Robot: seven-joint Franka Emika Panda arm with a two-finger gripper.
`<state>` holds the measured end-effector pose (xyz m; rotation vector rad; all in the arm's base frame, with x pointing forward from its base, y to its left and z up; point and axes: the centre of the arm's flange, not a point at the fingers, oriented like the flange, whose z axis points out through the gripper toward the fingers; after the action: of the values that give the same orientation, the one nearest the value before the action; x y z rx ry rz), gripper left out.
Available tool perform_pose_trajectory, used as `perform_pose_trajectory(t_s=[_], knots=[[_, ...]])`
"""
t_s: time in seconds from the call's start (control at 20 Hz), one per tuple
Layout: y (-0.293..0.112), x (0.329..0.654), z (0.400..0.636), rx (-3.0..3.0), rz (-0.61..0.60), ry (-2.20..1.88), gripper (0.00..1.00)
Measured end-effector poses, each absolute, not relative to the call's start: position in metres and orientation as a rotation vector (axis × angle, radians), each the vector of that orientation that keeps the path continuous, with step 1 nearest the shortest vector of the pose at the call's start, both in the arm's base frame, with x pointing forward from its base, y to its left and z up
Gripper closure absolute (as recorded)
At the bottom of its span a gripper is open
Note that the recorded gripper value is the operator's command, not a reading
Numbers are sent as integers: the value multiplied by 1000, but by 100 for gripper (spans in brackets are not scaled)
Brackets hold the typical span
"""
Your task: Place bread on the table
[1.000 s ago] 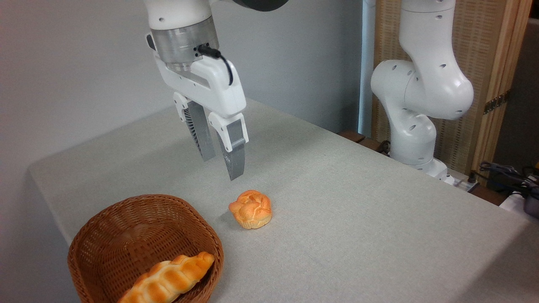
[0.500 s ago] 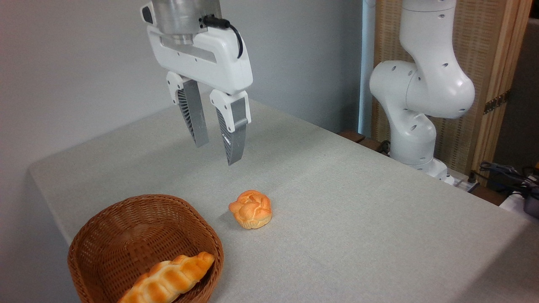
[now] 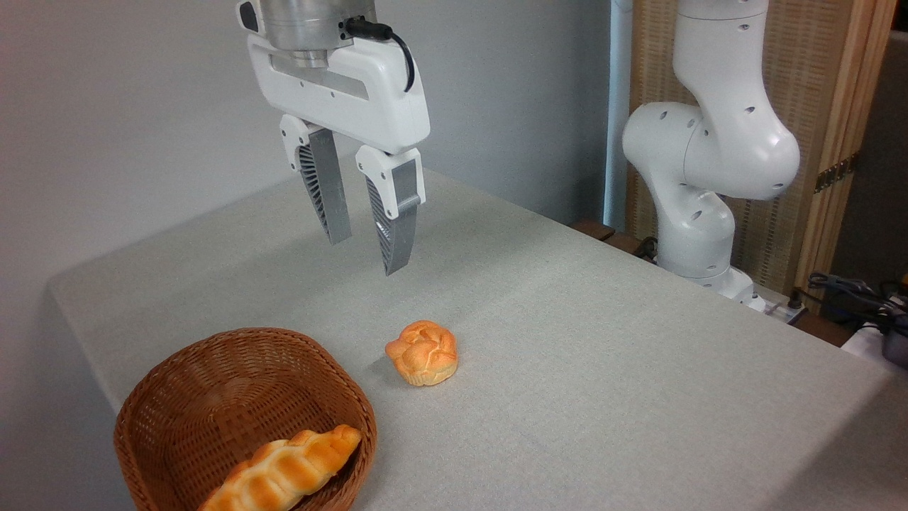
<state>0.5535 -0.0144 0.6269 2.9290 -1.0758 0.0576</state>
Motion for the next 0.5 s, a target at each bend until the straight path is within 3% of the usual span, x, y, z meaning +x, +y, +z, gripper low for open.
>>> perform_pose_trajectory(t_s=[0.5], knots=[[-17, 554, 626, 2925, 55, -1083, 0]])
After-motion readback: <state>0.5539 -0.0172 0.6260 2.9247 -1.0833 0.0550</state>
